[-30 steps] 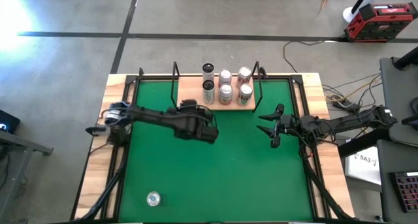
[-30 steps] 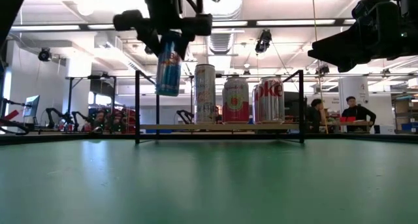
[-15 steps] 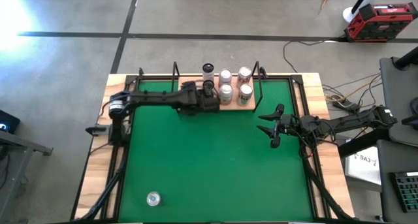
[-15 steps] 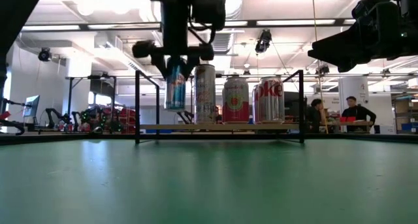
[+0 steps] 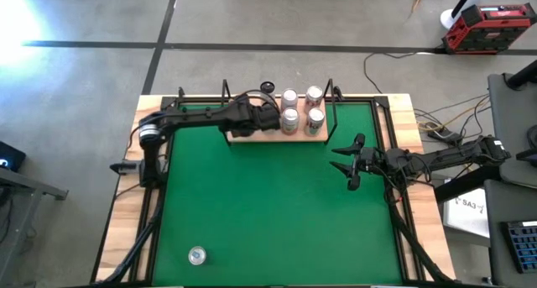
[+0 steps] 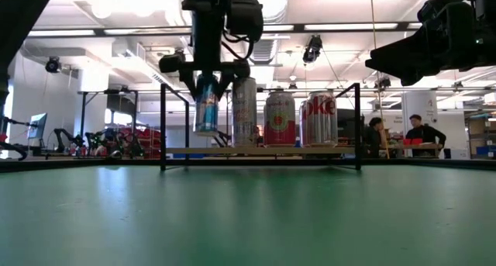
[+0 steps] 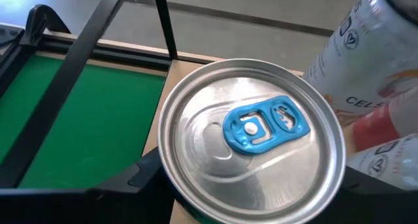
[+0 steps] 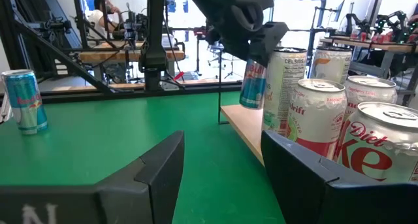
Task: Place canned beverage on shelf
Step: Put the top blue soda can on the shelf
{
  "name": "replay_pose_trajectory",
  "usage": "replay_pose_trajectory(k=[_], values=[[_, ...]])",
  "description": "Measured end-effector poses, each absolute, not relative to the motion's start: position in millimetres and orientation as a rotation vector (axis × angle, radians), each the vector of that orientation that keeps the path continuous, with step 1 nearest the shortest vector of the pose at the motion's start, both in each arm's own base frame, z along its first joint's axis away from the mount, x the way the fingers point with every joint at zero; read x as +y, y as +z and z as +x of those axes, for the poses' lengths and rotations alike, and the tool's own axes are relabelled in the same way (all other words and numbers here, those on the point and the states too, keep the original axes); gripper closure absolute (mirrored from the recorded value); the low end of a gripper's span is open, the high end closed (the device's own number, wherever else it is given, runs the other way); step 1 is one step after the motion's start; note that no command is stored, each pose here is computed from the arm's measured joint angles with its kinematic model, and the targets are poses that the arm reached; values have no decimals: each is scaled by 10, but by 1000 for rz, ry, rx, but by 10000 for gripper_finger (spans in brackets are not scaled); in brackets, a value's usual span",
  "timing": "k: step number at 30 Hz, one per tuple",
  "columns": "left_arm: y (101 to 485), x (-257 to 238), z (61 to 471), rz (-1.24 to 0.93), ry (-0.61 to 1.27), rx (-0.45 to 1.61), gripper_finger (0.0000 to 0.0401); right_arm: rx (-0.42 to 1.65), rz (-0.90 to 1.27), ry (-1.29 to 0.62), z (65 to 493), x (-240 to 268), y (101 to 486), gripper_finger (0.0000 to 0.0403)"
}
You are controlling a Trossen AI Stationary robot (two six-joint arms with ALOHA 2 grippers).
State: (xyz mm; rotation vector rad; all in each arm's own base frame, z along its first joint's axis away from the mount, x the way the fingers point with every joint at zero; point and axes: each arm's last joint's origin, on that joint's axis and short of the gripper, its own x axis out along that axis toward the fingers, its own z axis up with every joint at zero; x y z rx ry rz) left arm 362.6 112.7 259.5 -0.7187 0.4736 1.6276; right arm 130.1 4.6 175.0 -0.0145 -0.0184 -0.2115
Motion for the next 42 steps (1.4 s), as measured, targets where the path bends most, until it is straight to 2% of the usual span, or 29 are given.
replay_pose_trajectory(k=[8, 16, 27, 37, 42], values=[[2731, 1098, 3552, -730, 1618, 448, 182, -19, -14, -211, 1301, 46, 1751, 209], [2581, 1032, 3512, -734, 1639, 487, 182, -18, -15, -211, 1301, 46, 1750, 209], [2439, 831, 3489, -743, 1675, 378, 181, -18, -15, -211, 1301, 46, 1750, 209], [2361, 823, 3469, -745, 1689, 365, 181, -19, -14, -211, 1301, 46, 1750, 209], [2361, 823, 3471, -742, 1686, 369, 167, -18, -14, -211, 1301, 46, 1750, 209]])
